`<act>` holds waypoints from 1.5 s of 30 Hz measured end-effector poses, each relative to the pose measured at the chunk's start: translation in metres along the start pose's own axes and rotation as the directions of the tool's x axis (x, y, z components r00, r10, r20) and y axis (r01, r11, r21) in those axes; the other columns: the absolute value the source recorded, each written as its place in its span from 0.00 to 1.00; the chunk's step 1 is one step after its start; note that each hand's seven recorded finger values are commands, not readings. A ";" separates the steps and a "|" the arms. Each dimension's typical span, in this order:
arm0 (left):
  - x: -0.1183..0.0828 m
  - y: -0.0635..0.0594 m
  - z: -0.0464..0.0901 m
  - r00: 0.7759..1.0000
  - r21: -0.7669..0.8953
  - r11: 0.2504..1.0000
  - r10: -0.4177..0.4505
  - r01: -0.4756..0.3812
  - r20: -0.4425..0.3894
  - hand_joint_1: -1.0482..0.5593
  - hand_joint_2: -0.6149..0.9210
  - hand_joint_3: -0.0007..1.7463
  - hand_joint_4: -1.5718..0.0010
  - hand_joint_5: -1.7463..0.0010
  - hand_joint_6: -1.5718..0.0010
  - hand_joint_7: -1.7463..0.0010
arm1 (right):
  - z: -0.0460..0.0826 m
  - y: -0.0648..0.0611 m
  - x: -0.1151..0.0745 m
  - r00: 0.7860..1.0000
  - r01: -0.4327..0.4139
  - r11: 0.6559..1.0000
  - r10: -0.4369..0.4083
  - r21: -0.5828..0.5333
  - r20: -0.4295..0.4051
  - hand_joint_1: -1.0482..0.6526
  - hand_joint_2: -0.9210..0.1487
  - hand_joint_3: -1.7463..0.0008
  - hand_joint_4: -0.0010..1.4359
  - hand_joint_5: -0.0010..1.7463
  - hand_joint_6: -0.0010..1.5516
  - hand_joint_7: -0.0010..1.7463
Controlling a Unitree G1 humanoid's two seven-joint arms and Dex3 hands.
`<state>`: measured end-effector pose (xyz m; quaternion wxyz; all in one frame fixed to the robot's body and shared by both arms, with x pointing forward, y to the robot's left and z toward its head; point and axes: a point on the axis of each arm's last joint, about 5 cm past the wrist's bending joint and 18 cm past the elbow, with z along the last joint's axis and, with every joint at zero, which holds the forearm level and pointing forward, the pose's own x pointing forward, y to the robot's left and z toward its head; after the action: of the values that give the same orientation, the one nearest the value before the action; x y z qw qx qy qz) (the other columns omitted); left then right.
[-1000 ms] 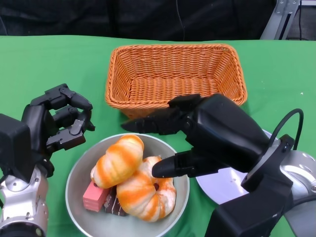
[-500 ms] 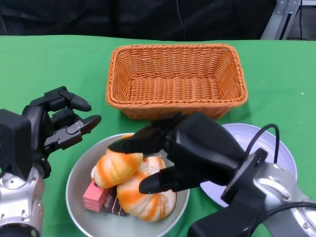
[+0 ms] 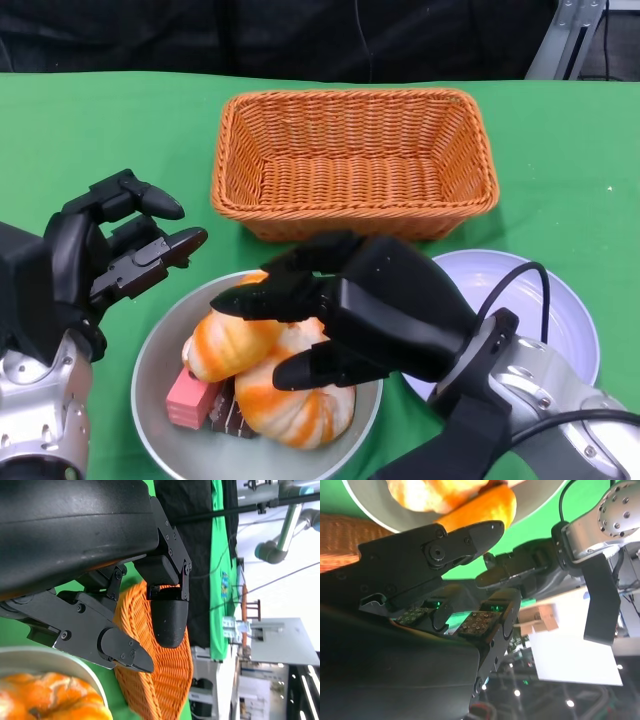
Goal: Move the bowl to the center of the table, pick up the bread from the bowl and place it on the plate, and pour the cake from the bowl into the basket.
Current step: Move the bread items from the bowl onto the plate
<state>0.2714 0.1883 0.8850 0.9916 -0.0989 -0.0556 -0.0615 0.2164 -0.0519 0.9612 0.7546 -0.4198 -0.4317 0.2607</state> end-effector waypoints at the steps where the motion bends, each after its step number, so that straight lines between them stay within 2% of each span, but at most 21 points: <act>1: 0.000 0.000 0.001 1.000 0.000 1.000 -0.001 0.001 0.004 0.45 0.94 0.01 0.49 0.09 0.50 0.22 | 0.000 0.002 0.001 1.000 0.004 1.000 -0.004 -0.011 0.008 0.22 0.06 1.00 0.51 0.08 0.49 0.00; 4: -0.002 -0.001 0.002 1.000 0.016 1.000 -0.007 0.007 0.009 0.43 0.95 0.01 0.48 0.06 0.51 0.17 | 0.000 0.007 0.001 1.000 0.015 0.999 -0.015 -0.030 0.011 0.22 0.05 1.00 0.51 0.07 0.48 0.00; 7: -0.001 -0.004 0.005 1.000 0.162 0.987 0.016 -0.013 -0.023 0.40 0.98 0.01 0.51 0.09 0.54 0.19 | 0.000 0.009 0.003 0.999 0.031 0.998 -0.030 -0.048 0.016 0.21 0.03 0.99 0.51 0.07 0.47 0.00; 8: -0.001 -0.006 0.005 0.999 0.236 0.972 0.024 -0.015 -0.034 0.43 0.97 0.01 0.56 0.09 0.58 0.30 | 0.000 0.010 0.004 0.999 0.032 0.998 -0.031 -0.048 0.016 0.21 0.03 0.99 0.51 0.07 0.47 0.00; 10: -0.001 -0.009 0.004 0.998 0.449 0.893 0.045 -0.017 -0.051 0.45 0.97 0.00 0.60 0.09 0.59 0.37 | 0.001 0.011 0.005 0.999 0.030 0.999 -0.029 -0.046 0.018 0.21 0.03 1.00 0.52 0.07 0.46 0.00; 11: -0.002 -0.009 0.003 0.998 0.534 0.845 0.051 -0.019 -0.045 0.49 0.98 0.03 0.60 0.04 0.62 0.25 | 0.001 0.013 0.006 0.999 0.035 0.998 -0.034 -0.045 0.022 0.21 0.03 1.00 0.52 0.08 0.46 0.00; 13: -0.003 -0.009 0.002 0.998 0.427 0.904 0.055 -0.032 -0.043 0.52 0.99 0.04 0.60 0.01 0.65 0.17 | 0.001 0.017 0.006 0.999 0.044 0.998 -0.043 -0.043 0.020 0.21 0.03 1.00 0.53 0.08 0.46 0.00; 14: -0.004 -0.010 0.001 0.998 0.327 0.944 0.052 -0.037 -0.037 0.53 1.00 0.05 0.60 0.00 0.65 0.15 | 0.000 0.019 0.005 0.999 0.041 0.998 -0.040 -0.044 0.019 0.21 0.03 1.00 0.53 0.08 0.46 0.00; 16: -0.004 -0.012 0.001 0.999 0.237 0.971 0.040 -0.032 -0.029 0.53 1.00 0.05 0.60 0.00 0.66 0.14 | 0.001 0.022 0.006 0.999 0.038 0.998 -0.037 -0.046 0.021 0.21 0.03 1.00 0.53 0.08 0.46 0.00; 18: -0.004 -0.006 -0.004 0.999 0.121 0.993 0.018 -0.014 -0.030 0.46 0.96 0.03 0.56 0.09 0.51 0.29 | 0.000 0.025 0.006 0.998 0.054 0.998 -0.053 -0.044 0.025 0.20 0.06 1.00 0.54 0.09 0.45 0.00; 22: -0.008 0.007 -0.019 0.999 -0.086 0.995 -0.053 0.053 0.001 0.42 0.97 0.03 0.55 0.13 0.48 0.35 | 0.000 0.035 0.005 0.999 0.032 0.999 -0.031 -0.037 0.019 0.21 0.06 1.00 0.53 0.10 0.45 0.00; 27: -0.005 0.011 -0.020 0.995 -0.113 0.990 -0.085 0.090 0.053 0.42 0.98 0.03 0.55 0.14 0.48 0.35 | 0.001 0.035 0.006 0.999 0.039 0.999 -0.038 -0.038 0.025 0.21 0.06 1.00 0.52 0.11 0.44 0.00; 34: -0.005 0.012 -0.022 0.994 -0.116 0.989 -0.088 0.094 0.058 0.42 0.98 0.03 0.55 0.14 0.48 0.35 | 0.001 0.036 0.006 0.999 0.042 0.998 -0.041 -0.037 0.025 0.21 0.06 1.00 0.51 0.13 0.44 0.00; 35: -0.005 0.011 -0.022 0.995 -0.118 0.989 -0.080 0.087 0.061 0.49 0.97 0.13 0.54 0.10 0.47 0.33 | 0.000 0.037 0.006 0.999 0.046 0.998 -0.045 -0.038 0.027 0.22 0.06 1.00 0.50 0.13 0.46 0.01; 37: -0.003 0.007 -0.020 0.996 -0.125 0.990 -0.051 0.060 0.077 0.56 0.84 0.41 0.53 0.07 0.46 0.32 | -0.002 0.043 0.004 0.999 0.036 0.998 -0.035 -0.048 0.024 0.23 0.05 1.00 0.50 0.13 0.47 0.01; 38: -0.002 0.006 -0.019 0.995 -0.127 0.991 -0.039 0.050 0.087 0.57 0.82 0.45 0.53 0.07 0.46 0.32 | -0.002 0.047 0.003 0.999 0.027 0.998 -0.026 -0.049 0.026 0.23 0.05 1.00 0.50 0.13 0.47 0.01; 41: -0.001 0.004 -0.017 0.994 -0.125 0.991 -0.024 0.037 0.104 0.57 0.80 0.50 0.53 0.06 0.46 0.31 | -0.002 0.050 0.003 0.999 0.028 0.999 -0.026 -0.047 0.037 0.24 0.05 1.00 0.50 0.13 0.47 0.01; 43: -0.002 0.004 -0.017 0.994 -0.128 0.991 -0.022 0.035 0.104 0.60 0.81 0.49 0.52 0.12 0.45 0.35 | -0.003 0.050 0.004 0.998 0.040 0.998 -0.038 -0.054 0.043 0.25 0.04 1.00 0.50 0.13 0.48 0.01; 45: -0.003 0.004 -0.018 0.995 -0.134 0.990 -0.022 0.035 0.099 0.59 0.81 0.49 0.54 0.12 0.46 0.36 | -0.004 0.051 0.004 0.998 0.042 0.997 -0.038 -0.069 0.051 0.26 0.04 1.00 0.51 0.13 0.48 0.01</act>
<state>0.2708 0.1886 0.8667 0.9777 -0.1683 -0.1008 -0.0745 0.2201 -0.0239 0.9180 0.7336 -0.4308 -0.4673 0.2404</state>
